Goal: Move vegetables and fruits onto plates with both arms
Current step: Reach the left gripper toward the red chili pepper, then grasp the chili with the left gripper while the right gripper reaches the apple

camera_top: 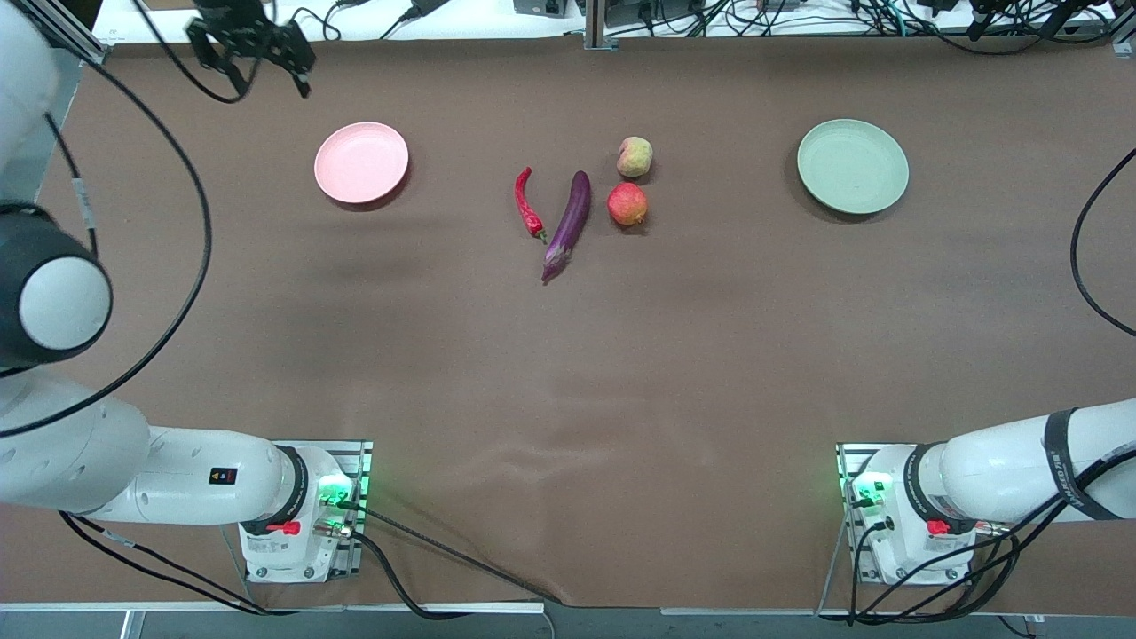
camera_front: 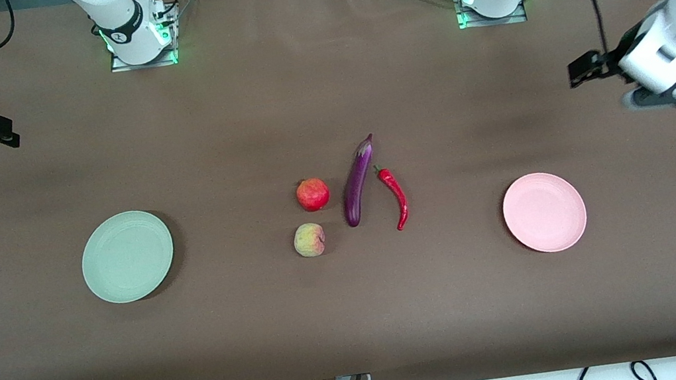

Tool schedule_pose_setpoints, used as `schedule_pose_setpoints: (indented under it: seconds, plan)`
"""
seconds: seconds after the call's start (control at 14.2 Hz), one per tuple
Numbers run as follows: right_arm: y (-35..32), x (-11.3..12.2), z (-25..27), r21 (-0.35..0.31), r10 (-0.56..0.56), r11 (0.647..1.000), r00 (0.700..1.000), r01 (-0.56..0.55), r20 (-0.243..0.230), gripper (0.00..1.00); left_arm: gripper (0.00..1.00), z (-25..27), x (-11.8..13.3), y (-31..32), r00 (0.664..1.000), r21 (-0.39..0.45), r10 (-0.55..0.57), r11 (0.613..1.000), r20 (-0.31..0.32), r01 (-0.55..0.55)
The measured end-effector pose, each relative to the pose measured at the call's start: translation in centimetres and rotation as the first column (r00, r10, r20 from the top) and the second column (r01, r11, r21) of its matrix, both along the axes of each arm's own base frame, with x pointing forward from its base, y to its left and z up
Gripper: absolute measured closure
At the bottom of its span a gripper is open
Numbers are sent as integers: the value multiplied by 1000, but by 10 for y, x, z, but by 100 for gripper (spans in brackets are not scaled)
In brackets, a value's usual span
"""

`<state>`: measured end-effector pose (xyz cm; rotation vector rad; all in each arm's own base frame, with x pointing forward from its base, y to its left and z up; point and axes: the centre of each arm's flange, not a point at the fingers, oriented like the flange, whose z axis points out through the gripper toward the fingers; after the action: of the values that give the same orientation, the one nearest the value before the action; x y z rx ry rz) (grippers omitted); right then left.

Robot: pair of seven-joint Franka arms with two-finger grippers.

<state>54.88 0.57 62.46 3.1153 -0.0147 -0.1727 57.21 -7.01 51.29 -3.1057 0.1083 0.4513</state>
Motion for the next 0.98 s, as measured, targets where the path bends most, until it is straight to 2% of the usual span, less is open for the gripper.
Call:
schedule_pose_setpoints:
  seconds: [0.07, 0.14, 0.28, 0.49, 0.63, 0.77, 0.98]
  plan:
    - [0, 0, 0, 0, 0, 1000, 1000, 0, 0, 0, 0, -26, 8, -15, 999, -4, -17, 1000, -31, 17]
    - [0, 0, 0, 0, 0, 1000, 1000, 0, 0, 0, 0, -52, 19, -31, 999, -12, -19, 1000, -36, 19]
    - [0, 0, 0, 0, 0, 1000, 1000, 0, 2, 0, 0, -103, 41, -62, 999, -37, 35, 999, -22, -36]
    - [0, 1, 0, 0, -1, 1000, 1000, 1, 6, 0, 0, -186, 62, -130, 986, -18, 168, 986, 21, -168]
    - [0, 2, -1, 0, -1, 1000, 1000, 1, 5, 0, 0, -231, 61, -190, 962, -12, 265, 964, 70, -265]
    - [0, 5, -6, -1, -1, 1000, 1000, 1, -1, 0, 0, -262, 46, -256, 918, -32, 373, 927, 131, -372]
    - [0, 15, -23, -4, 0, 1000, 1000, 0, -19, 0, 0, -298, 26, -308, 865, -51, 474, 880, 163, -472]
